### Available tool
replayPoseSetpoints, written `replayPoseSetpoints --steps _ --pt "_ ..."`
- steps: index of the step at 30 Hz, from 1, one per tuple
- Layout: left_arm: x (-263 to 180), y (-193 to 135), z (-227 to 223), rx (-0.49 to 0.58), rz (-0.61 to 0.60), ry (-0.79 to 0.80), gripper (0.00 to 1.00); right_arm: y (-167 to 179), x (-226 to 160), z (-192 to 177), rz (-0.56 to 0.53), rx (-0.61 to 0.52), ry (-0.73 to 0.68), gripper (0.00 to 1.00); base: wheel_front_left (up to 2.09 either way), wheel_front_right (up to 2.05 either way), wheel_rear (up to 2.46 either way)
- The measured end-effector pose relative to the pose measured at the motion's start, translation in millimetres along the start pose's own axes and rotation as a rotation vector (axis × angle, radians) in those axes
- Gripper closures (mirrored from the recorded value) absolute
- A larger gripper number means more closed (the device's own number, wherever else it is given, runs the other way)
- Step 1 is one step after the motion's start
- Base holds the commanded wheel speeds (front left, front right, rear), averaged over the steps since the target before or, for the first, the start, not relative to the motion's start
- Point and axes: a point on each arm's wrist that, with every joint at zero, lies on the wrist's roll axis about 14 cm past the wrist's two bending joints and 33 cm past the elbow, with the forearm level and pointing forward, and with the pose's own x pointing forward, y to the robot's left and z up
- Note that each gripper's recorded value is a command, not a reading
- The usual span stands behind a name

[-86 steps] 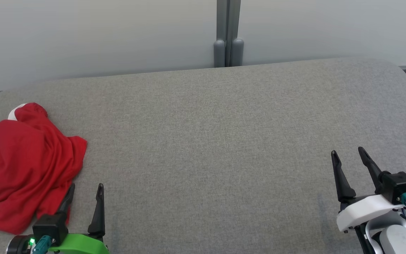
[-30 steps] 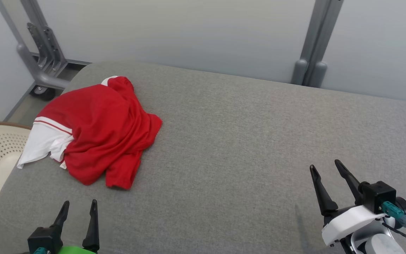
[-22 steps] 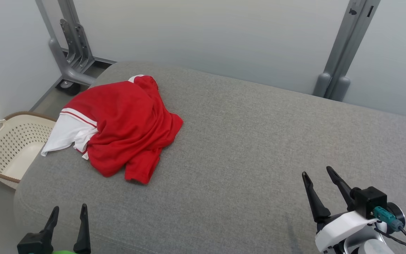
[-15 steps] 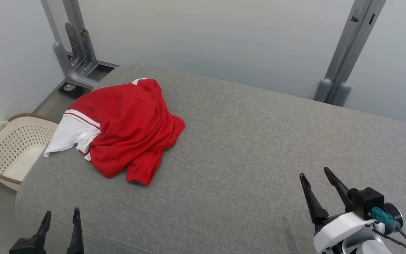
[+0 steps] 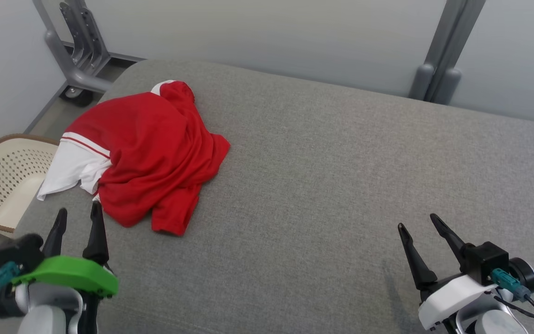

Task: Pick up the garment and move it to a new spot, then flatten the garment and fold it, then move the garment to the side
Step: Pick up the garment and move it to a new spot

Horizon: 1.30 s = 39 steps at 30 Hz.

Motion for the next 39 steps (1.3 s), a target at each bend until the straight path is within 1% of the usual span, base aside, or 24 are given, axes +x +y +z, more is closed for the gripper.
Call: replayPoseSetpoints --steps 3,5,9,11,14,20,24,29,30,31,32,34,36,39 --pt "26.8 -16.0 3.2 -0.013 -0.036 0.036 0.00 0.3 4.1 -7.3 0.014 -0.001 0.017 0.00 0.00 0.00 0.00" --pt "44.4 -22.0 7.5 0.009 -0.054 0.051 0.00 0.9 8.6 -9.6 0.024 -0.005 0.020 0.00 0.00 0.00 0.00" --pt "72.3 -18.6 6.8 0.068 -0.058 0.111 0.00 -3.4 13.0 -17.5 0.024 0.006 0.034 0.00 0.00 0.00 0.00" --pt "83.8 -19.5 3.0 0.079 -0.059 0.134 0.00 -9.3 13.4 -23.3 0.015 0.008 0.047 0.00 0.00 0.00 0.00" --pt "97.0 -21.1 -16.0 0.093 -0.059 0.215 0.00 -18.5 13.2 -32.7 0.005 0.011 0.069 0.00 0.00 0.00 0.00" --pt "115.9 -23.3 -56.1 0.105 -0.057 0.357 0.00 -39.7 24.0 -39.0 -0.029 0.020 0.066 0.00 0.00 0.00 0.00" --pt "135.4 -24.0 -67.8 0.128 -0.055 0.390 0.00 -57.5 32.0 -44.9 -0.054 0.011 0.067 0.00 0.00 0.00 0.00" --pt "158.1 -34.3 -88.2 0.115 -0.059 0.432 0.00 -81.7 44.8 -50.8 -0.089 0.002 0.058 0.00 0.00 0.00 0.00" --pt "159.5 -34.0 -95.8 0.110 -0.052 0.451 0.09 -85.8 46.7 -54.1 -0.092 -0.001 0.063 0.00 0.00 0.00 0.00" --pt "159.3 -32.0 -103.5 0.106 -0.043 0.470 0.64 -88.0 48.3 -57.6 -0.093 0.000 0.069 0.00 0.00 0.00 0.00" --pt "158.4 -28.9 -110.3 0.106 -0.033 0.485 1.00 -89.3 49.8 -61.3 -0.094 0.004 0.075 0.00 0.00 0.00 0.00" --pt "156.8 -24.0 -120.6 0.112 -0.020 0.511 1.00 -91.0 52.0 -67.3 -0.098 0.012 0.084 0.00 0.00 0.00 0.00" --pt "159.0 -23.4 -121.8 0.127 -0.021 0.503 1.00 -91.2 52.8 -73.1 -0.099 0.019 0.096 0.00 0.00 0.00 0.00" --pt "173.9 -32.6 -99.3 0.133 -0.044 0.406 1.00 -89.5 54.0 -73.4 -0.098 0.025 0.097 0.00 0.00 0.00 0.00"
